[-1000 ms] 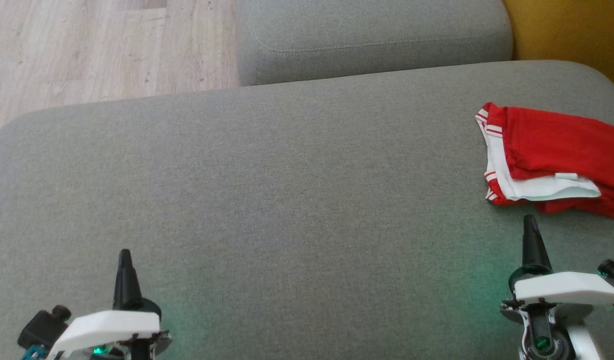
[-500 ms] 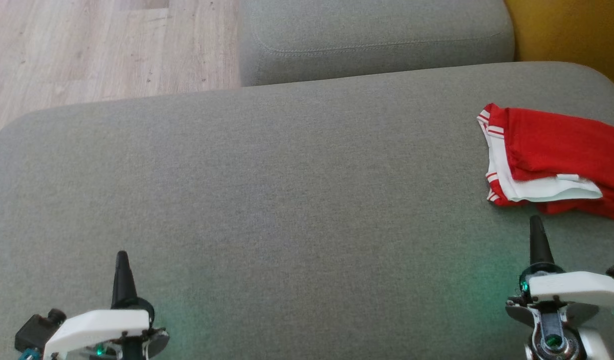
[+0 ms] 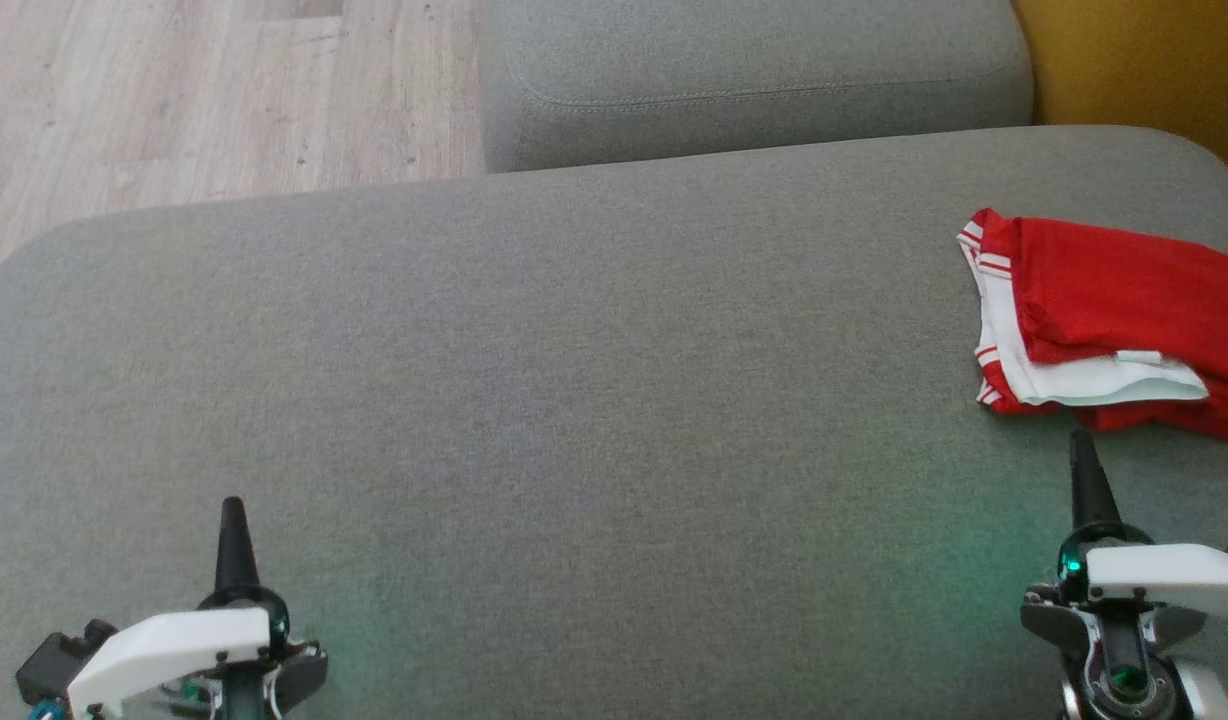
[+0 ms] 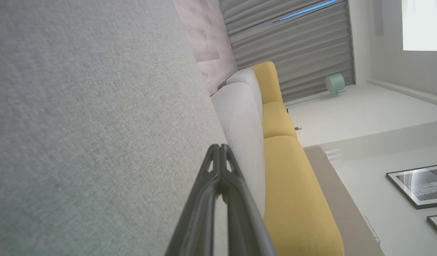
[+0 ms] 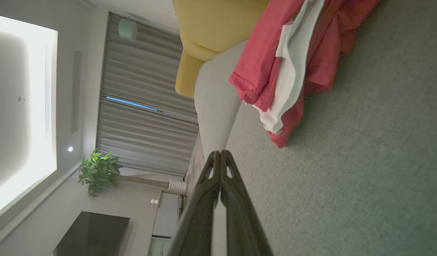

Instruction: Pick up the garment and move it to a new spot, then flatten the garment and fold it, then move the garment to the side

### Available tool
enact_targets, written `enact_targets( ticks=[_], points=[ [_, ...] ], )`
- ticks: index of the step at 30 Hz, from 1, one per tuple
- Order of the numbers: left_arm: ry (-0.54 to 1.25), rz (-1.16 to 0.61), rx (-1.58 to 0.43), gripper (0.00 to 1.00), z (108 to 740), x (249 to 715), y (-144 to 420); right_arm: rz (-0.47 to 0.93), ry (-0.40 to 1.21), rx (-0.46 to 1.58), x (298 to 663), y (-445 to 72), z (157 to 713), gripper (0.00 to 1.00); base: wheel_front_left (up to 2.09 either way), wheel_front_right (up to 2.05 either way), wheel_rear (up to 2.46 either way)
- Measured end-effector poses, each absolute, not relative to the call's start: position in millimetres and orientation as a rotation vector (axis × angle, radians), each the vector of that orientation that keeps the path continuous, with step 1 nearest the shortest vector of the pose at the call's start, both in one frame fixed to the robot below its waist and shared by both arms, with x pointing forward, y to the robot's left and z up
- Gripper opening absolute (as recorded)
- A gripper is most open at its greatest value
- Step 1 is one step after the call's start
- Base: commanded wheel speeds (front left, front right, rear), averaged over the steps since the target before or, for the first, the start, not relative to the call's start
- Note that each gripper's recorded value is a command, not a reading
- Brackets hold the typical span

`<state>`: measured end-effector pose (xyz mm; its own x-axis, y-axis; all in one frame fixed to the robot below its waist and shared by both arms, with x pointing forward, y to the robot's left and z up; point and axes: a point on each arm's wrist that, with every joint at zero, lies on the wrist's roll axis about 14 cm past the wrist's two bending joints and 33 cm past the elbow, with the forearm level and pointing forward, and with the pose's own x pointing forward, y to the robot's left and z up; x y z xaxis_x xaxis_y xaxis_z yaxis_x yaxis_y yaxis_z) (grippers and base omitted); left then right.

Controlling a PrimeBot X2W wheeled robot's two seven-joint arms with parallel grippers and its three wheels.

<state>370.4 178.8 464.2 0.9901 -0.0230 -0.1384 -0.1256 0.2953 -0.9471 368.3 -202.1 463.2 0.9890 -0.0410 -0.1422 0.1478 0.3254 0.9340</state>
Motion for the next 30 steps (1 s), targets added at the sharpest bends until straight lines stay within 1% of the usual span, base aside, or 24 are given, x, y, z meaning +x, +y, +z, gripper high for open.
enact_targets(
  ticks=[18,30],
  points=[
    [0.123,0.079,-1.445,0.0,466,370,186,-0.12,0.084,1.43,370,-205,467,0.0,0.0,0.0,0.0],
    [0.105,0.053,-1.56,0.0,475,374,186,-0.106,0.062,1.56,371,-207,473,0.0,0.0,0.0,0.0]
  ],
)
